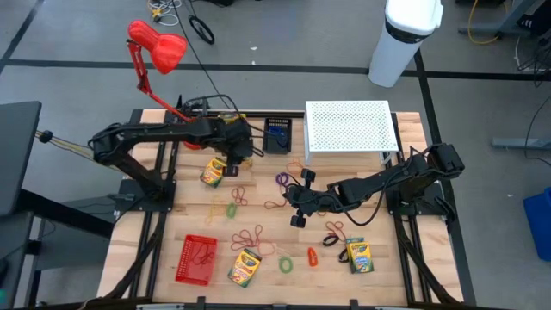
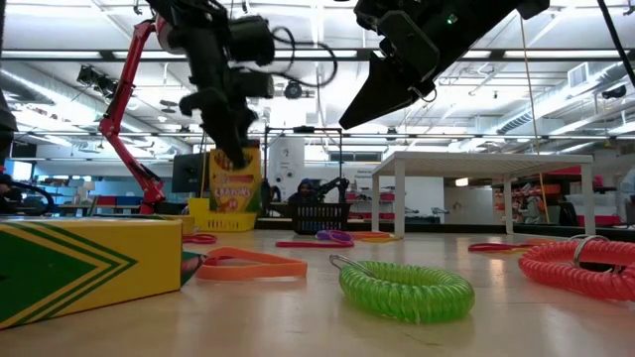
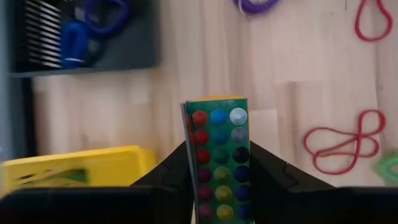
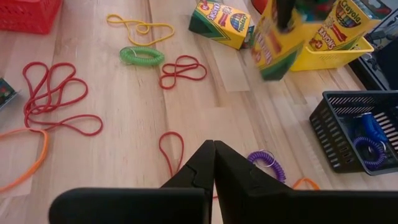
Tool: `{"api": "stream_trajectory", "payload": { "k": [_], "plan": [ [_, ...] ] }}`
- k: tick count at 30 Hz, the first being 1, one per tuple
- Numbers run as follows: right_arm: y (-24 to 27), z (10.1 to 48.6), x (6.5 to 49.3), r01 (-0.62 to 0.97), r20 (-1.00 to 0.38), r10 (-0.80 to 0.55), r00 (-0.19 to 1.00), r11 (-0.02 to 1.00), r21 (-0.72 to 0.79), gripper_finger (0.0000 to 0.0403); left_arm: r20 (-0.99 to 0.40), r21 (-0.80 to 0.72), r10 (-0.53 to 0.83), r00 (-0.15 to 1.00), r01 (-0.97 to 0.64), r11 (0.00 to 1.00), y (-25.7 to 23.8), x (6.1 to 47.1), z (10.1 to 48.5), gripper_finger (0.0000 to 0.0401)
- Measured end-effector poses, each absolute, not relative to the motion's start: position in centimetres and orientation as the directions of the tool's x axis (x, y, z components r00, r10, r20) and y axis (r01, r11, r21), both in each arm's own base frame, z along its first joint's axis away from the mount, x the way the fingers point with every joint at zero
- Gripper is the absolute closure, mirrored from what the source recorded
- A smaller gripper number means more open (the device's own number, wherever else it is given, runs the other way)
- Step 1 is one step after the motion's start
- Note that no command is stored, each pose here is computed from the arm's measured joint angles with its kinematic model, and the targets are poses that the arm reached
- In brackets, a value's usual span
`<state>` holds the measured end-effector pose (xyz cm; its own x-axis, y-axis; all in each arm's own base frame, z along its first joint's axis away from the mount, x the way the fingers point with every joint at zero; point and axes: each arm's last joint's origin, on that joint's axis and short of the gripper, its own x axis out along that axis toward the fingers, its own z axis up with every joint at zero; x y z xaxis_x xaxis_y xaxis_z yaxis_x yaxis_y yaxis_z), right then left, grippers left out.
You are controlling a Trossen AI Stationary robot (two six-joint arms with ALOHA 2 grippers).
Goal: Pick & Place Office Desk Supplies
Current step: Put the top right yellow crayon box into the yellow bin
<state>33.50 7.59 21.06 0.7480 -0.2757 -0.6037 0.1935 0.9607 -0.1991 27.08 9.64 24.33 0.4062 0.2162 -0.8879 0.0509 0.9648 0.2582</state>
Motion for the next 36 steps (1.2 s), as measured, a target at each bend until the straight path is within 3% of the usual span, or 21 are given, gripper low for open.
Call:
{"api": "stream_trajectory", "payload": {
  "k": [9, 20, 36],
  "plan": [
    [7.6, 21.1, 33.5, 0.193, -0.603, -0.275, 0.749, 0.961, -0.199, 0.0384, -0.85, 0.357, 0.322, 0.417, 0.007, 0.934, 11.1, 25.3, 28.5, 0.0287],
    [7.6, 21.1, 33.5, 0.193, -0.603, -0.276, 0.748, 0.961, -0.199, 0.0384, -0.84, 0.422, 0.397, 0.371, -0.016, 0.907, 15.4, 23.3, 28.5, 0.0287],
    [7.6, 21.1, 33.5, 0.192, -0.604, -0.276, 0.748, 0.961, -0.201, 0.0384, -0.882, 0.354, 0.327, 0.339, 0.019, 0.935, 20.1, 22.4, 25.7, 0.0287]
  ]
}}
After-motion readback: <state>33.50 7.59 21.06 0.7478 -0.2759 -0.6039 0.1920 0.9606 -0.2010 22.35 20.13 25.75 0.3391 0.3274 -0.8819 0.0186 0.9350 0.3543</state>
